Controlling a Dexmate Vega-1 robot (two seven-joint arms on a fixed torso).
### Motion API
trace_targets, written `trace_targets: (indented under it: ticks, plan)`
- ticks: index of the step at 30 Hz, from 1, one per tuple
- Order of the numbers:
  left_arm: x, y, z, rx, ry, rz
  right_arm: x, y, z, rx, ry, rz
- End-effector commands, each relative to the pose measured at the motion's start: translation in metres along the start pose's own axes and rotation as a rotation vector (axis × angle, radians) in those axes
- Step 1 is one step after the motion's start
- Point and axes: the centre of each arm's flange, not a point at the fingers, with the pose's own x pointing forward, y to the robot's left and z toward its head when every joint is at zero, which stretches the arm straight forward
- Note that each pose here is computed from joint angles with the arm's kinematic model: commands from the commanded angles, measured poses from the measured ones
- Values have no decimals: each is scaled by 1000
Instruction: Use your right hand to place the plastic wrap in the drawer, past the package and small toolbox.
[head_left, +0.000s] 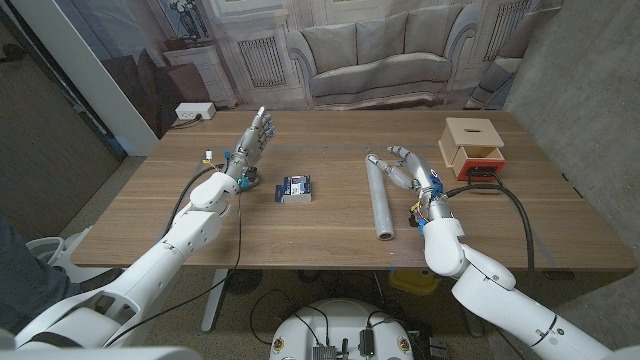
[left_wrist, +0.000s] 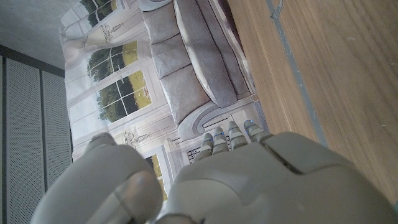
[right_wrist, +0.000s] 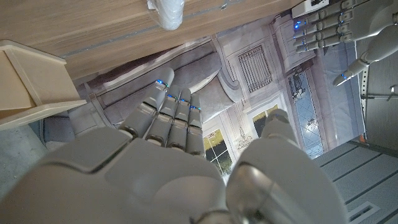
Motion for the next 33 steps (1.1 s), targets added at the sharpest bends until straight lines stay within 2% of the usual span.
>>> trace_targets:
  ticks: [1, 23, 33]
  plan:
    - [1, 0, -2, -5, 1, -1, 1, 4, 7, -96, 39, 10]
    - [-5, -5, 0, -2, -5, 5, 0, 10, 14, -220, 106, 63]
    - [-14, -5, -2, 0, 4, 14, 4, 17, 19, -307, 162, 91]
